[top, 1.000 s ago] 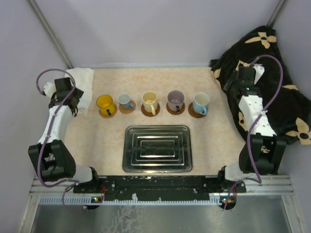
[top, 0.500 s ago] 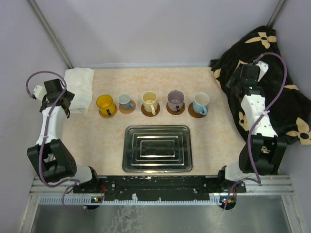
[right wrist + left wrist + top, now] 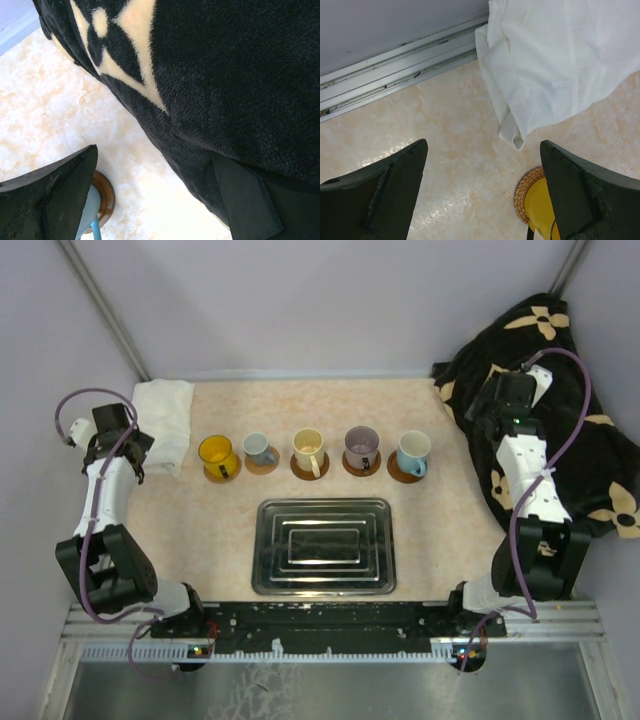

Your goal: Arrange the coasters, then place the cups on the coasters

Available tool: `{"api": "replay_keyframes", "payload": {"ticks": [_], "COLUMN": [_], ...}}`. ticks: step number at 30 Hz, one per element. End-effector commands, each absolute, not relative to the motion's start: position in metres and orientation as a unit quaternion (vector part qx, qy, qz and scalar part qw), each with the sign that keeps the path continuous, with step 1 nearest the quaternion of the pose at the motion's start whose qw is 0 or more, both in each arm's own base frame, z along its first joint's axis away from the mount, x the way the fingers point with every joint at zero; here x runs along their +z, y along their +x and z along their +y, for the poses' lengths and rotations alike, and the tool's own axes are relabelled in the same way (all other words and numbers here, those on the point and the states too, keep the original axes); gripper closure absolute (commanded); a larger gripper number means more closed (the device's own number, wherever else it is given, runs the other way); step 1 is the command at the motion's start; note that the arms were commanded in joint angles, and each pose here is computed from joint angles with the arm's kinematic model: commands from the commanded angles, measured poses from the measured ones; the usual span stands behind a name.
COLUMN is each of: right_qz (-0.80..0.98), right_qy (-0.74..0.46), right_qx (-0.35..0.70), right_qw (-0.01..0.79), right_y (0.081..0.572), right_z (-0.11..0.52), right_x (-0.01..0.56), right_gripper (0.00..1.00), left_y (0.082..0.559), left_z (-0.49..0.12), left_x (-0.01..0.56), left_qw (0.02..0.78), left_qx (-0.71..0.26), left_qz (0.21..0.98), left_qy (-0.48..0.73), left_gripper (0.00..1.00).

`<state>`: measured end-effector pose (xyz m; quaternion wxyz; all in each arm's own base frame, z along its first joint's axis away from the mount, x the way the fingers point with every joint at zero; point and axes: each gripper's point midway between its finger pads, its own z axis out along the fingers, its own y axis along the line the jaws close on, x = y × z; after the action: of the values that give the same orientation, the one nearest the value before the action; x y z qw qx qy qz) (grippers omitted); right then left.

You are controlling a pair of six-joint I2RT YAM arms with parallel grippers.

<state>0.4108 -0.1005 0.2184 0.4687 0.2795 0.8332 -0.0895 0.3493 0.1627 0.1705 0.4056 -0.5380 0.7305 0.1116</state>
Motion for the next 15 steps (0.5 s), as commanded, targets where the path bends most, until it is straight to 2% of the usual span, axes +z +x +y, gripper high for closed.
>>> {"api": "replay_keyframes", "payload": {"ticks": [1,15], "right_qz": [0.801,0.799], "right_qy": [0.281,0.278], "right_qx": [-0.094,-0.080], "right_qw": [0.521,0.527], "right_y": [0.420,0.414], "right_z": [-0.113,-0.107], "right_x": [0.248,0.245], "right_gripper": [0.01,0.01], "left_y": [0.352,0.346], "left_z": [0.162,0.157], "left_x": [0.179,0.189], "left_qw": [0.421,0.443], "left_qx": [0.101,0.088], "left_qz": [0.726,0.723], "left_qy": [-0.534,-0.523], "left_gripper": [0.00,0.00]}}
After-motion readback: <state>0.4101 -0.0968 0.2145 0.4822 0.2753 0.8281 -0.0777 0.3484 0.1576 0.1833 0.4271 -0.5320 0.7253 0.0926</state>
